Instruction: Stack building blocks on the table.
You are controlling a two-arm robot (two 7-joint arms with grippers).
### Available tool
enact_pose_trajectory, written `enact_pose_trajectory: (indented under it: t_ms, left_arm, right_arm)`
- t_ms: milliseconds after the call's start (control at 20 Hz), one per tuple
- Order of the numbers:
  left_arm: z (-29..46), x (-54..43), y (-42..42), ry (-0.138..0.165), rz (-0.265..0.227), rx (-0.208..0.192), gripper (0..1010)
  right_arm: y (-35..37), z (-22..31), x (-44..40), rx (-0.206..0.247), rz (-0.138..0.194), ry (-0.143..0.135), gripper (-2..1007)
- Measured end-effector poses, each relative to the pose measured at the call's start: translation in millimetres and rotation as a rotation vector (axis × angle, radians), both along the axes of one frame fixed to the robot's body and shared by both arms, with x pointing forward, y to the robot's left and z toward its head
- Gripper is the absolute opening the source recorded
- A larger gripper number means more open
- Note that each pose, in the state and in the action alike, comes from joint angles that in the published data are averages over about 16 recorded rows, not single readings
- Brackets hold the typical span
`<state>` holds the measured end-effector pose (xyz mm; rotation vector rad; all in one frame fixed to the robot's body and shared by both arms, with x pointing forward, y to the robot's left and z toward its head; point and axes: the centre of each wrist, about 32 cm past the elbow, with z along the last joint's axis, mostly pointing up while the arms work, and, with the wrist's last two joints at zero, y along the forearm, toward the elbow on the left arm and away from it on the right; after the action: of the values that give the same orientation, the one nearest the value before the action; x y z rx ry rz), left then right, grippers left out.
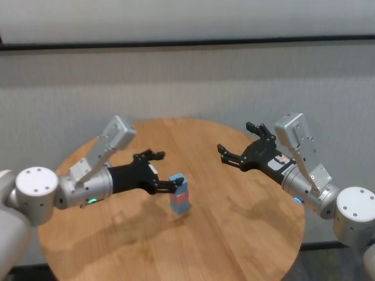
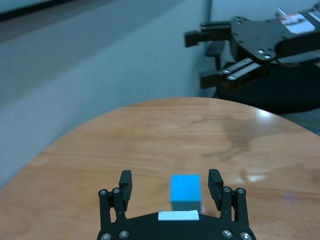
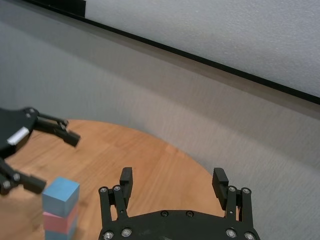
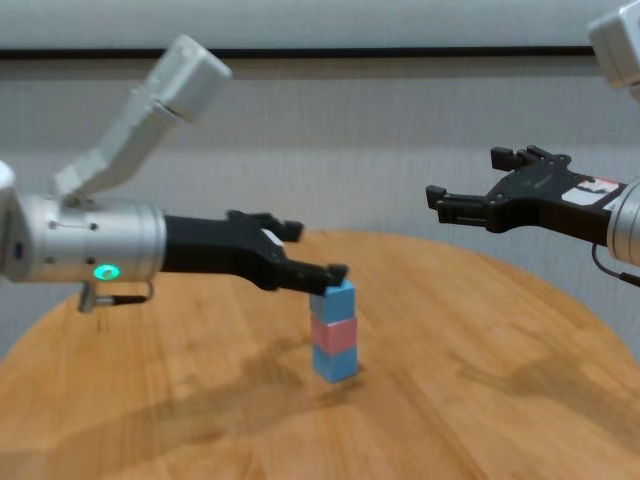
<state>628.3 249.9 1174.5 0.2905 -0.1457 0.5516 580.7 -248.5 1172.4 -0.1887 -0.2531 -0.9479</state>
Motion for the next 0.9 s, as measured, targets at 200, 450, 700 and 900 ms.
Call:
enact_pose_trajectory:
  t_ms: [200, 450, 700, 900]
  left_arm:
    - [2.6, -4.9, 10.8, -0.011, 0.038, -0.009, 1000]
    - [4.3, -12.5, 23.6, -0.02, 0.092, 0.005, 1000]
    - [4.2, -19.8, 31.7, -0.022, 0.13, 0.041, 1000]
    - [3.3, -23.7, 34.2, -0.022, 0.147, 0.066, 1000]
  right_arm:
    - [0.0, 0.0, 0.0, 0.0, 0.0, 0.0, 1005]
    - [0.0, 0.0, 0.0, 0.0, 0.0, 0.0, 1004]
    - [0.0, 0.0, 0.0, 0.0, 0.0, 0.0, 1005]
    - [0.0, 0.0, 0.0, 0.0, 0.0, 0.0, 1005]
